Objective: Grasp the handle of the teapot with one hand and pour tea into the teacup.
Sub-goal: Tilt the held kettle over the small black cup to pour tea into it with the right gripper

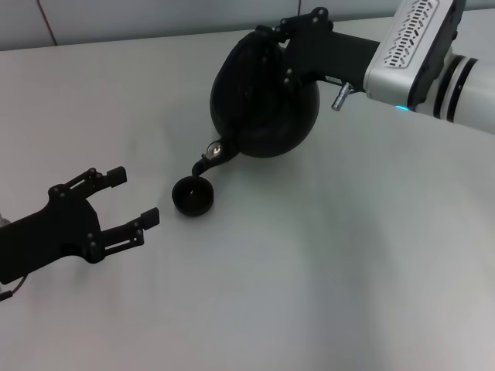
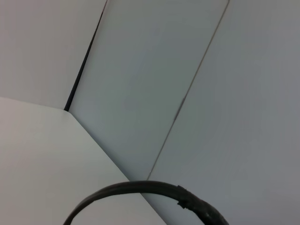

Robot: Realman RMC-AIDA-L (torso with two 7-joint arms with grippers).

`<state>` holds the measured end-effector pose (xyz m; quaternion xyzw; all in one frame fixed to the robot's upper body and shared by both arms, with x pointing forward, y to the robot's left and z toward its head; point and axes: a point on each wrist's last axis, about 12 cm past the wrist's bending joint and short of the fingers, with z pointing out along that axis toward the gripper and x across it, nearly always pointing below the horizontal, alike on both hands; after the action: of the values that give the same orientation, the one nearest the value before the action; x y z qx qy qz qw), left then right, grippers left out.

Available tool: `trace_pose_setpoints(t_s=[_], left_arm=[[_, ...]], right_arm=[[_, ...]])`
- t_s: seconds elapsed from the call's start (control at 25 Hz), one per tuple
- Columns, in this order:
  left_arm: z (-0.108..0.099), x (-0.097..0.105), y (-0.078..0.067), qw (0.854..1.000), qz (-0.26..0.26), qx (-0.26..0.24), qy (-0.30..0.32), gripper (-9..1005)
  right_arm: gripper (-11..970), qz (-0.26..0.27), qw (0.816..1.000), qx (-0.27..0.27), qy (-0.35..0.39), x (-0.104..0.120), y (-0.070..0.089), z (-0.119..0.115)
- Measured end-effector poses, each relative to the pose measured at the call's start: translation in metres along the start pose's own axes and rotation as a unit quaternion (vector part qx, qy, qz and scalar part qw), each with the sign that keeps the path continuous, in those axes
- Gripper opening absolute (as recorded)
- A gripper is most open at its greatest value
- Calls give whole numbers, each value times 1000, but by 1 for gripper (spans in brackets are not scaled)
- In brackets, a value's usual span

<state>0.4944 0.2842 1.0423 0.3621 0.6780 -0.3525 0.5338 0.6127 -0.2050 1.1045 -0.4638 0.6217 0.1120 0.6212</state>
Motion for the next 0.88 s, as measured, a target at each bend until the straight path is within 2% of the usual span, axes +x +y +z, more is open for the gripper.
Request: trace_pose_setpoints(t_s=[0.88], left_arm=[[-3,4,0,1000,-1,-11,6,869]], right_arm=[[118,-59,998,-13,-10,-15,-1,4]])
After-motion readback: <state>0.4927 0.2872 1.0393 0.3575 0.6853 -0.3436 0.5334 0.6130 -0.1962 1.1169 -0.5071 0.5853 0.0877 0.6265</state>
